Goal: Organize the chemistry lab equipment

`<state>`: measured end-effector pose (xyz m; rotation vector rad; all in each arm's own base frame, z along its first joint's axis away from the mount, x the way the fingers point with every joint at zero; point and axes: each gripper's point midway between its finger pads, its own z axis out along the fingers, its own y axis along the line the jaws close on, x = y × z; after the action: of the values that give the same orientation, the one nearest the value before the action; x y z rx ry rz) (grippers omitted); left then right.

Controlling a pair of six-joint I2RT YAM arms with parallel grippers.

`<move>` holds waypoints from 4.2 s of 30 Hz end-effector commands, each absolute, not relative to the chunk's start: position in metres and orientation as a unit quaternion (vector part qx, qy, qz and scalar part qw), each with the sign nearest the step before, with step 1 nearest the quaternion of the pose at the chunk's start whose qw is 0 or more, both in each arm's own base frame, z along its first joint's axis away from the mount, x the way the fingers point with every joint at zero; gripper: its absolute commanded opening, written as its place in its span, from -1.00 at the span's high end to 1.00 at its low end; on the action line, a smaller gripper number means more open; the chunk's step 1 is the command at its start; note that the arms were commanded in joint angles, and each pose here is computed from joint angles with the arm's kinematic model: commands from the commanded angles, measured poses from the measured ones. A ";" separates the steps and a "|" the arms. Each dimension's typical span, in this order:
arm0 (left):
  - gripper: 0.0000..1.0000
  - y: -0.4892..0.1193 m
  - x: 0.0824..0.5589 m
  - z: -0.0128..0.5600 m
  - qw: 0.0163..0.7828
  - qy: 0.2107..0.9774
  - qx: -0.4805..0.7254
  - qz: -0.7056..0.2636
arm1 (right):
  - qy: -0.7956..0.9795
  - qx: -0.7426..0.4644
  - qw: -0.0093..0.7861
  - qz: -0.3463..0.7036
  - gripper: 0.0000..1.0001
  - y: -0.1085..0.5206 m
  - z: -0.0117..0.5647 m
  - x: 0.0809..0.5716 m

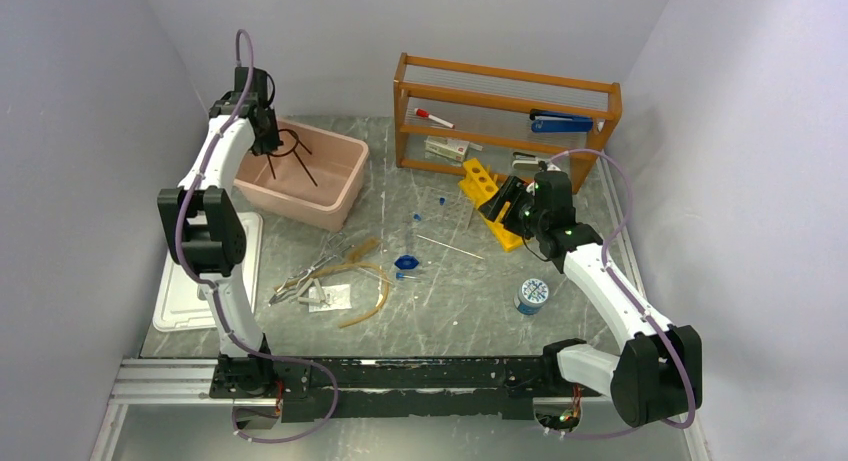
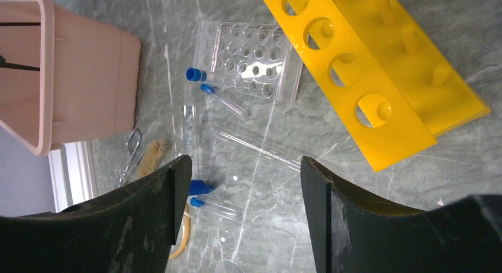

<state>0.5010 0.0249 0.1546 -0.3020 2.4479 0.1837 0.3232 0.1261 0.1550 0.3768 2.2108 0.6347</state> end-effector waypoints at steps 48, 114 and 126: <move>0.67 0.062 0.525 0.145 0.338 0.907 -0.193 0.160 | 0.866 0.156 0.395 0.266 -0.40 0.131 0.161 0.331; -0.32 -0.228 0.402 0.190 0.342 0.880 0.124 -0.304 | 0.923 -0.061 0.316 0.210 -0.07 0.288 0.093 0.319; -0.39 -0.181 0.362 0.246 0.428 0.867 0.078 -0.243 | 0.958 -0.082 0.260 0.095 -0.02 0.302 0.044 0.326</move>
<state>0.3807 -0.1905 0.2425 0.2284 2.1758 -0.6294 0.3279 0.3180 0.0565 -0.2394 2.5419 0.3994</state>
